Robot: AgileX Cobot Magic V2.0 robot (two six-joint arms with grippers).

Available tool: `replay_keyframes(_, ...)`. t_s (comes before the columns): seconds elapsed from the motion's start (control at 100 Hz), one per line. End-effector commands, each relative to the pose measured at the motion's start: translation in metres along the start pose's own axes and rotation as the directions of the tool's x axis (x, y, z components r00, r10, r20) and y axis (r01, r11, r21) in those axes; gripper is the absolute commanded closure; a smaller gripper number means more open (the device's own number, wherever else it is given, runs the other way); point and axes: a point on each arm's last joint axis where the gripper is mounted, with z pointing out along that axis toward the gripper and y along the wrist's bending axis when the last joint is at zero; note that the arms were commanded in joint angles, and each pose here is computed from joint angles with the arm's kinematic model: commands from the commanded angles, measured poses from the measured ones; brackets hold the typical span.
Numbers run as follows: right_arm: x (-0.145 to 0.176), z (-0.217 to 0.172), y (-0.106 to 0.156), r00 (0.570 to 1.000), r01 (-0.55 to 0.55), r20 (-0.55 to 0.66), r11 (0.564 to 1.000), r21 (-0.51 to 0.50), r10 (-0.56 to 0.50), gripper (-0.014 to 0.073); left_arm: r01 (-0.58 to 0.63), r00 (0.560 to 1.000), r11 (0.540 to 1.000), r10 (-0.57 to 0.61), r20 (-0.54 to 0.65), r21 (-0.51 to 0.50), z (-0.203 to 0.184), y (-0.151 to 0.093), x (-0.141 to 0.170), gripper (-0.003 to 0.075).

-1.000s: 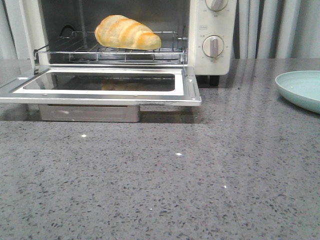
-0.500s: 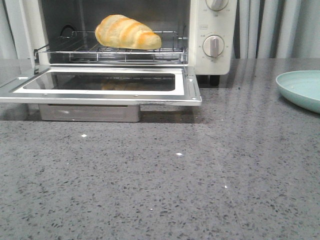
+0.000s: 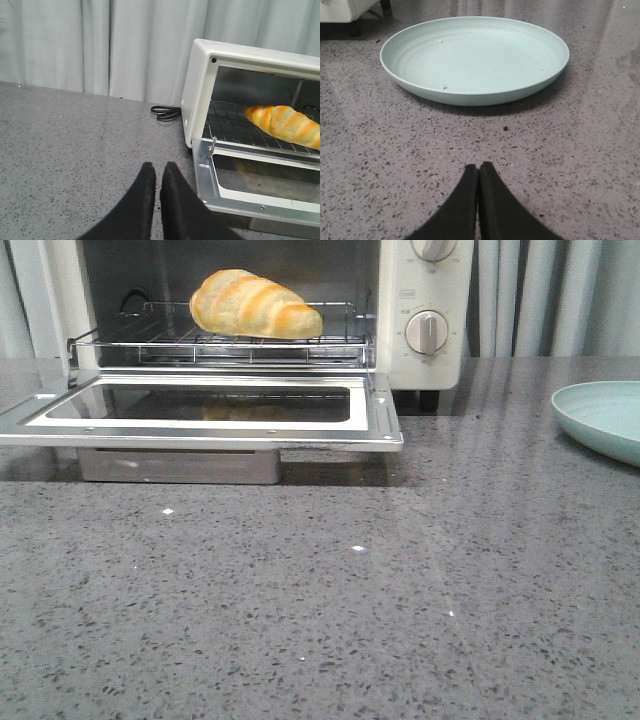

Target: Put bread in oven

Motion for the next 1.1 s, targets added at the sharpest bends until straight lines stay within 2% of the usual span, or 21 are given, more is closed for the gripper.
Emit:
replay_keyframes(0.0, 0.006, 0.001, 0.0, 1.0, 0.001, 0.015, 1.0, 0.009, -0.001, 0.0634, 0.005, 0.993, 1.0, -0.007, 0.121, 0.022, -0.008, -0.003, -0.015, 0.0741)
replay_keyframes(0.22, 0.006, 0.001, 0.0, 1.0, 0.001, 0.015, 1.0, 0.009, -0.001, 0.0634, 0.004, 0.992, 1.0, -0.007, 0.125, 0.023, -0.008, -0.003, -0.015, 0.0741)
replay_keyframes(0.32, 0.006, 0.001, 0.0, 1.0, 0.001, 0.015, 1.0, 0.009, -0.001, 0.0634, -0.038, 0.993, 0.999, 0.038, 0.111, -0.001, -0.005, -0.001, -0.01, 0.0741)
replay_keyframes(0.44, 0.006, 0.001, 0.0, 1.0, 0.001, 0.015, 1.0, 0.009, -0.001, 0.0634, -0.015, 0.997, 1.0, 0.015, 0.076, 0.009, 0.006, 0.002, 0.011, 0.0741)
replay_keyframes(0.7, 0.006, 0.001, 0.0, 1.0, 0.001, 0.015, 1.0, 0.009, -0.001, 0.0634, -0.033, 0.995, 0.999, 0.031, -0.091, -0.016, 0.026, 0.013, 0.078, 0.0741)
replay_keyframes(0.91, 0.006, 0.001, 0.0, 1.0, 0.001, 0.015, 1.0, 0.009, -0.001, 0.0634, -0.048, 0.991, 0.999, 0.045, -0.123, -0.016, 0.03, 0.016, 0.098, 0.0741)
replay_keyframes(1.09, 0.006, 0.001, 0.0, 1.0, 0.001, 0.015, 1.0, 0.009, -0.001, 0.0634, -0.094, 0.985, 0.996, 0.09, -0.145, -0.015, 0.03, 0.017, 0.1, 0.0741)
